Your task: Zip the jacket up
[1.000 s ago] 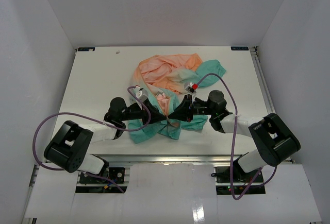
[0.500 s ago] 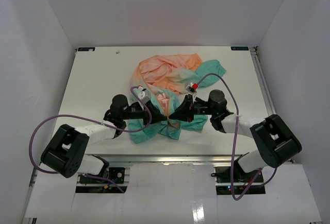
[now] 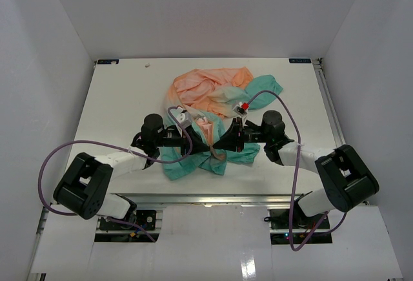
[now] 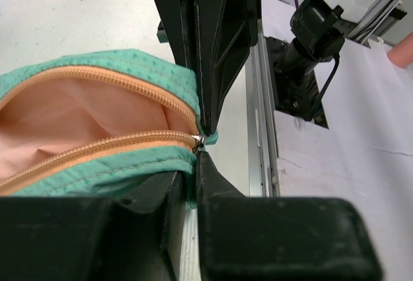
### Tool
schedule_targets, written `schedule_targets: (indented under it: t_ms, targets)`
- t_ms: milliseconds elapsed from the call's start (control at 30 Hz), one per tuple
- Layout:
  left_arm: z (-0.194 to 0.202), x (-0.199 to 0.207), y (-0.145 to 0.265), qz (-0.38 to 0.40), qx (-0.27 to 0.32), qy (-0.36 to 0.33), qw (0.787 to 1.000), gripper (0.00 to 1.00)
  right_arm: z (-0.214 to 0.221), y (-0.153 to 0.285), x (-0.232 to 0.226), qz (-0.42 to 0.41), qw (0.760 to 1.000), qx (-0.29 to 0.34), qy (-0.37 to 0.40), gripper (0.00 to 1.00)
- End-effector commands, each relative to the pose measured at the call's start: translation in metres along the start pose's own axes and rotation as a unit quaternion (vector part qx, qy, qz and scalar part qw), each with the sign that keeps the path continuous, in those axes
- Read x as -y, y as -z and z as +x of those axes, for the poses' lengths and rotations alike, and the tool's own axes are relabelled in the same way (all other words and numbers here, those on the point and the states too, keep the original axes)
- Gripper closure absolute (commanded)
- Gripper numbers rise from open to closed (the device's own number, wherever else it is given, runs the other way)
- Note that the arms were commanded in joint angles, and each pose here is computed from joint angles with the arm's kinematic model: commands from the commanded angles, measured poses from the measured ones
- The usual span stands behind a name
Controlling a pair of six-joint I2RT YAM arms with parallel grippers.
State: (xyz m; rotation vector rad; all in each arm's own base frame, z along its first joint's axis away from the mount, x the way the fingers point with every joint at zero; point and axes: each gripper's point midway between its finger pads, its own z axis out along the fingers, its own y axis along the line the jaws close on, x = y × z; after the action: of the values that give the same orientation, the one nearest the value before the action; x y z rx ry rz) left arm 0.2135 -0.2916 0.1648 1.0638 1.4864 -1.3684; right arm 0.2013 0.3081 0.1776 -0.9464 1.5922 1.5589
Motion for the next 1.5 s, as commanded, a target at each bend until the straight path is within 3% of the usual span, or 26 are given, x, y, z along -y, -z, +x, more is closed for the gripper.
schedule_targets:
  t_ms: [0,133,333,733,900,1467]
  targets:
    - [0.013,0.004,0.002,0.008,-0.019,0.017,1.0,0.72,-0.039,0.001,-0.012,-0.017,0.997,0.035,0.071,0.92]
    - [0.011,0.005,0.002,0.007,-0.017,0.014,1.0,0.72,-0.037,0.001,-0.011,-0.016,0.997,0.034,0.069,0.92]
    - [0.009,0.006,0.002,0.012,-0.016,0.01,1.0,1.0,-0.036,0.0,-0.01,-0.018,0.997,0.033,0.067,0.92]
    - [0.016,0.005,-0.002,0.01,-0.033,0.003,0.999,1.0,-0.027,-0.004,-0.021,-0.07,0.995,-0.019,0.061,0.92]
    - [0.018,0.012,-0.003,0.035,-0.039,0.003,0.999,1.0,-0.03,-0.008,-0.001,-0.027,0.996,-0.044,0.068,0.92]
    - [0.026,0.023,-0.011,0.069,-0.06,0.005,0.996,1.0,-0.042,-0.02,0.017,-0.023,0.997,-0.045,0.061,0.92]
